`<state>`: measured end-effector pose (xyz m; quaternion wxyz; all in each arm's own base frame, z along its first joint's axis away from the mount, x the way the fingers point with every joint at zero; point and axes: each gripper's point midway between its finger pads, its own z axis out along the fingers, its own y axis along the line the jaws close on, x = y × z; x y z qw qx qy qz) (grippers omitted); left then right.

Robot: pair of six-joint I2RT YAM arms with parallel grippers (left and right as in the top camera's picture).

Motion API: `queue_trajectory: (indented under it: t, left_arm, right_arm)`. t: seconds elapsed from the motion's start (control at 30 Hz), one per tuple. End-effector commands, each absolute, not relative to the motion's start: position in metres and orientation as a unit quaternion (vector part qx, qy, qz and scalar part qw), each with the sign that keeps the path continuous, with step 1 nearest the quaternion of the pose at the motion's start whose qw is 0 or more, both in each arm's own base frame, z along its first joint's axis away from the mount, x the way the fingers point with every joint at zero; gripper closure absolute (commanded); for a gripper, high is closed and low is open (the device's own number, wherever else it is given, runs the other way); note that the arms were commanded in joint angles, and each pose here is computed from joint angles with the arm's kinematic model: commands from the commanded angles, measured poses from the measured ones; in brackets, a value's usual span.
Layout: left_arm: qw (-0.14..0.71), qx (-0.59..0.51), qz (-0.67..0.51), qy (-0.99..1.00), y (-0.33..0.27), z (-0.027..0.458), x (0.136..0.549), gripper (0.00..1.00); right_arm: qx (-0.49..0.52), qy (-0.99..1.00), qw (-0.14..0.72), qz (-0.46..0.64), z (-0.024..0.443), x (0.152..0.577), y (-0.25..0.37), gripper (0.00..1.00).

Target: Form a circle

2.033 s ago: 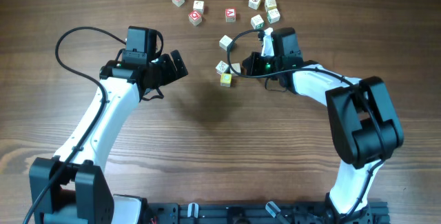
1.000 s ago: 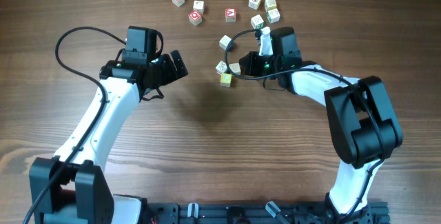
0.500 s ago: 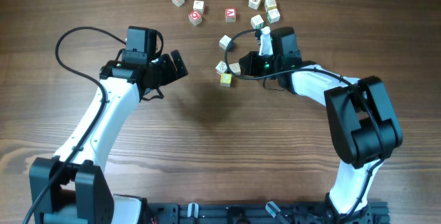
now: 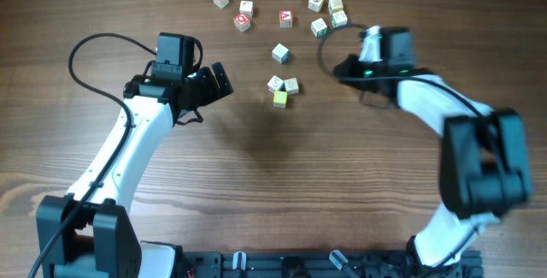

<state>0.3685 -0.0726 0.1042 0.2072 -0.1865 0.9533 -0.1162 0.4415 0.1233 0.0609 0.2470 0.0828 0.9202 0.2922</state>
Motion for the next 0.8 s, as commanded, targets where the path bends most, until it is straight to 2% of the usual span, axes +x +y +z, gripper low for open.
queue_trajectory:
  t: [0.0,0.03,0.23,0.47,0.67,0.77]
  left_arm:
    - [0.210,-0.180,-0.109,0.955,-0.070,0.104,0.369,0.00]
    - [0.210,-0.180,-0.109,0.955,-0.070,0.104,0.369,0.00]
    - [0.210,-0.180,-0.109,0.955,-0.070,0.104,0.369,0.00]
    - [0.210,-0.180,-0.109,0.955,-0.070,0.104,0.369,0.00]
    - [0.210,-0.180,-0.109,0.955,-0.070,0.104,0.369,0.00]
    - [0.210,-0.180,-0.109,0.955,-0.070,0.104,0.369,0.00]
  right_arm:
    - [0.063,0.886,0.344,0.305,0.181,0.426,0.114,0.13]
    - [0.070,0.882,0.368,0.287,0.209,0.411,0.105,0.00]
    - [0.058,0.845,0.460,0.268,0.307,0.333,0.086,0.01]
    - [0.063,0.829,0.526,0.178,0.340,0.250,0.048,0.00]
    - [-0.096,0.774,0.611,0.137,0.378,0.215,0.062,0.00]
    - [-0.167,0.716,0.672,0.083,0.396,0.183,0.061,0.00]
